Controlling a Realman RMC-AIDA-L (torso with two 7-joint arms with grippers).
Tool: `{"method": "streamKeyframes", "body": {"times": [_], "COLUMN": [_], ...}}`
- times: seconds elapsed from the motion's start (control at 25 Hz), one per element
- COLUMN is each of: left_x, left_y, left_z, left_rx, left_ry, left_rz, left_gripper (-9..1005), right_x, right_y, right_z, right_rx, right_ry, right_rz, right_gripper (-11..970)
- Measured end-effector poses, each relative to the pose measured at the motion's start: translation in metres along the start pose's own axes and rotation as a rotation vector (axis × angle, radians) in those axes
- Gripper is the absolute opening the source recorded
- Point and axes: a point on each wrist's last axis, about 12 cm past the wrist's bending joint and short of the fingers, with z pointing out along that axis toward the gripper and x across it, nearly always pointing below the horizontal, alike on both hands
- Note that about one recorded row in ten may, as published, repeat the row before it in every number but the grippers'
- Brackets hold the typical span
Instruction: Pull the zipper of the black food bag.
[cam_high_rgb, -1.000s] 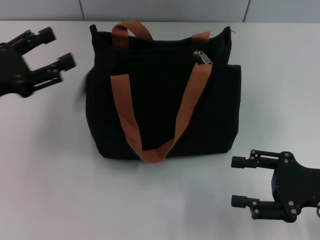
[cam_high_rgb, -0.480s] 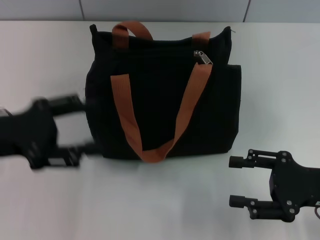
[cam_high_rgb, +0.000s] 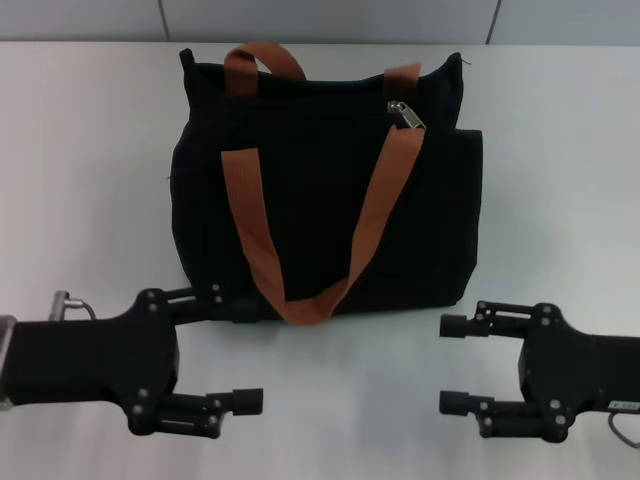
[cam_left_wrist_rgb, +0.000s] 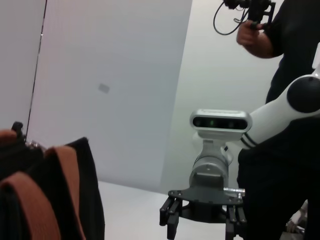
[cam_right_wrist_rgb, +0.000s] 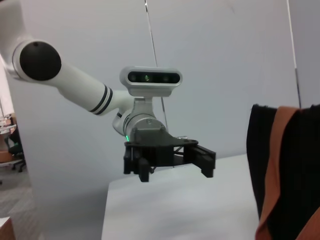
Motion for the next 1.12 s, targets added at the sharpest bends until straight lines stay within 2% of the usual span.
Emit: {"method": "streamKeyframes", "body": {"times": [0.32, 1.12], "left_x": [0.0111, 0.0104], "left_y": [0.0013, 0.0031], "left_z": [0.0051, 0.0067], "left_rx": [-0.028, -0.022], "left_ry": [0.053, 0.060], "left_rz": [-0.003, -0.004], "left_gripper": [833, 833], "right_x": [0.0046, 0.0027], "right_y": [0.0001, -0.0025], "right_z": [0.0076, 0.0075], "right_rx": [-0.006, -0.001], "right_ry": [0.024, 0.022], "right_rz": [0.011, 0.002], "right_gripper": [715, 715]}}
